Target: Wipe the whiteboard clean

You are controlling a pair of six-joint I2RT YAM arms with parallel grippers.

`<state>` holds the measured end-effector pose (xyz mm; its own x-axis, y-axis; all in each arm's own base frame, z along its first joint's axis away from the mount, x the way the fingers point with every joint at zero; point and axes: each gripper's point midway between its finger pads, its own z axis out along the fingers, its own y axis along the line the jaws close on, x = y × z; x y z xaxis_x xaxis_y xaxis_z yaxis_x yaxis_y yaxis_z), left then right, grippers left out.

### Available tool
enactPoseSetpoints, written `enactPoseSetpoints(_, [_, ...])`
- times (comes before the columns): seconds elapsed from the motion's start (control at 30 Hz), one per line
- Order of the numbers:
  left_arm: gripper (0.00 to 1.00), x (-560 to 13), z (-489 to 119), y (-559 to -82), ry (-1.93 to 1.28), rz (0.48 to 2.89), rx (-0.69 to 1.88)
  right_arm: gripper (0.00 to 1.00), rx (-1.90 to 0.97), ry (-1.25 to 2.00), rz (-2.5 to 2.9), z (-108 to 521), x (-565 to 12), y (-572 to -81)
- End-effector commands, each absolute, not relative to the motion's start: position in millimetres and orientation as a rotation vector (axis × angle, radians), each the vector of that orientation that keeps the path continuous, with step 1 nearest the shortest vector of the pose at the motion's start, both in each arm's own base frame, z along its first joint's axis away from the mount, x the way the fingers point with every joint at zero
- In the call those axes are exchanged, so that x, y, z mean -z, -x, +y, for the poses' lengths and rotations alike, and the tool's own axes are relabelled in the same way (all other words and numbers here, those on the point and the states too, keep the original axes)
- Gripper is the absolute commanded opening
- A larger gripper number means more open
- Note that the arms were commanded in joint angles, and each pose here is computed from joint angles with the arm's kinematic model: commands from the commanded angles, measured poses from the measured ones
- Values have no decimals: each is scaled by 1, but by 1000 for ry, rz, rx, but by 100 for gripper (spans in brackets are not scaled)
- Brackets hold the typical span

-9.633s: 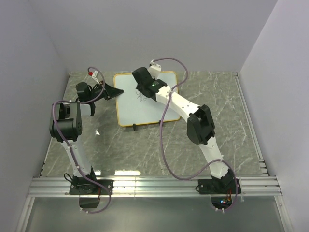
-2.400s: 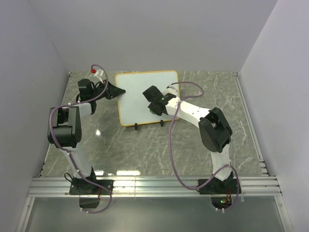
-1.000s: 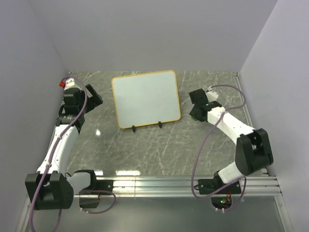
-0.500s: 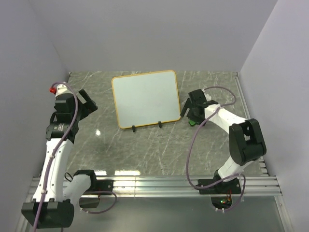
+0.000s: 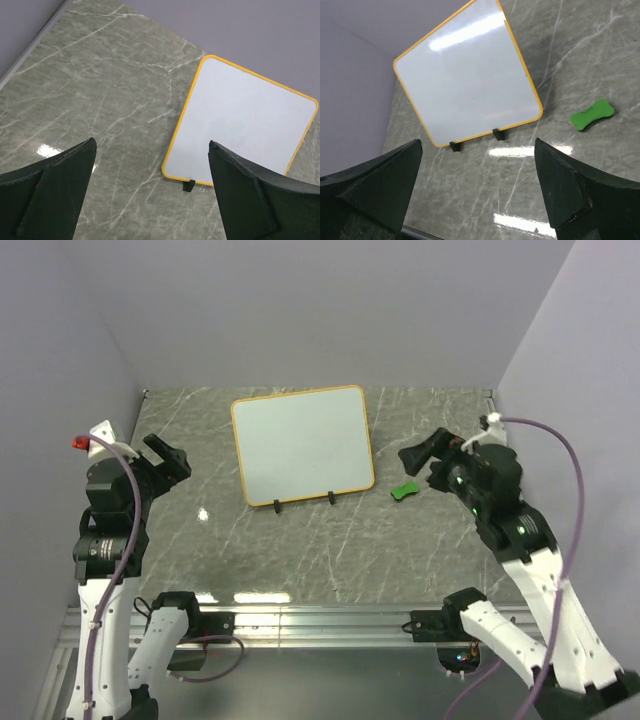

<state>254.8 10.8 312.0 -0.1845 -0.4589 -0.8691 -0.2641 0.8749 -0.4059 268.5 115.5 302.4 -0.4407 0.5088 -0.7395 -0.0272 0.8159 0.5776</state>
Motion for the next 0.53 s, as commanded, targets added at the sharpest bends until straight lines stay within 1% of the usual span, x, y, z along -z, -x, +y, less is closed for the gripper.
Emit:
enactPoseSetpoints(0.0, [100, -309, 6, -256, 528, 1795, 213, 100, -633, -335, 2002, 111, -283, -243])
enactPoseSetpoints(0.23, [100, -285, 5, -263, 522, 1812, 212, 100, -729, -329, 1849, 99, -298, -197])
enactPoseSetpoints(0.4, [100, -287, 8, -279, 497, 1805, 182, 100, -718, -349, 1825, 90, -299, -185])
enactPoseSetpoints(0.5, [100, -296, 24, -284, 555, 1748, 113, 100, -682, -360, 1838, 86, -298, -187])
